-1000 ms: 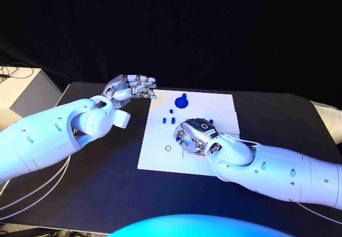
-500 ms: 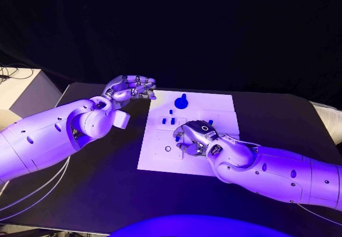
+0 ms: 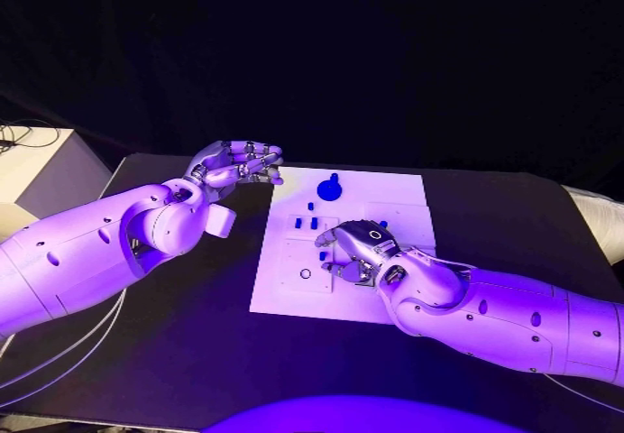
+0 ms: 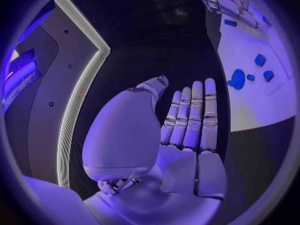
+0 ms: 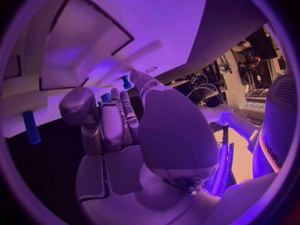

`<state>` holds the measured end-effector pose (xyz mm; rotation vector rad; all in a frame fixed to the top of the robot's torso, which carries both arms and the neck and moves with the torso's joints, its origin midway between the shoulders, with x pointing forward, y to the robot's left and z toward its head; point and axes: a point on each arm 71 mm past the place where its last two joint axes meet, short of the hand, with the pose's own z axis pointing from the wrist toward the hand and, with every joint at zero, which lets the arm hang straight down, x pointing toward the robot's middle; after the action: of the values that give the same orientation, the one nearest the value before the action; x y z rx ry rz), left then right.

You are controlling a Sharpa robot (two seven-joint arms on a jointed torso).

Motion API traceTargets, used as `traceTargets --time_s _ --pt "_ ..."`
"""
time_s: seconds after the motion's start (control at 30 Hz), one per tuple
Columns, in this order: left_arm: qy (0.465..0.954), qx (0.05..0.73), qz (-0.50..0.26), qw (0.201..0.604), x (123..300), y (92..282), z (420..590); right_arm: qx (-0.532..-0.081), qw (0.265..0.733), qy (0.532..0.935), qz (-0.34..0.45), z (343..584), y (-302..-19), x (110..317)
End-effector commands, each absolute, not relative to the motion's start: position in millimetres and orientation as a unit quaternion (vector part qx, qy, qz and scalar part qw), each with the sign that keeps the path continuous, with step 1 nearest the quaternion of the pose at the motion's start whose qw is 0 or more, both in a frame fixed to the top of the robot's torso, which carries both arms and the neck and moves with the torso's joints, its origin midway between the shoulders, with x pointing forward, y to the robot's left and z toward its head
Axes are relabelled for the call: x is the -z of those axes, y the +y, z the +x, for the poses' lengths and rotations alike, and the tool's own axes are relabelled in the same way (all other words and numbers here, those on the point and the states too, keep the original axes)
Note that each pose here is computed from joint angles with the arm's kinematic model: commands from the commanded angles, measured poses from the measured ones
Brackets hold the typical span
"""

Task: Assemble the parts on the task board

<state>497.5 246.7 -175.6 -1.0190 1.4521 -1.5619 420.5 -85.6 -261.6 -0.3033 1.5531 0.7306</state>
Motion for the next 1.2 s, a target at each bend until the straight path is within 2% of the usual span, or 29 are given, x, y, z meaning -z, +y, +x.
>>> traceTargets --time_s 0.03,0.33,0.6,0.87,1.2 --pt "0.568 0.616 -0.398 0.373 175.3 244.6 497.3 -0.316 0.651 0.679 -0.125 420 -88 262" --pt "0.568 0.617 -0.397 0.372 175.4 244.0 497.4 -0.321 0.650 0.680 -0.111 418 -98 255" --pt "0.568 0.617 -0.397 0.373 175.2 244.9 497.1 -0.320 0.635 0.696 -0.101 428 -124 221" --pt "0.569 0.618 -0.397 0.371 175.5 244.0 497.2 -0.282 0.638 0.708 -0.115 453 -154 193" --pt "0.569 0.618 -0.397 0.369 176.1 242.8 497.0 -0.215 0.620 0.741 -0.144 473 -175 196"
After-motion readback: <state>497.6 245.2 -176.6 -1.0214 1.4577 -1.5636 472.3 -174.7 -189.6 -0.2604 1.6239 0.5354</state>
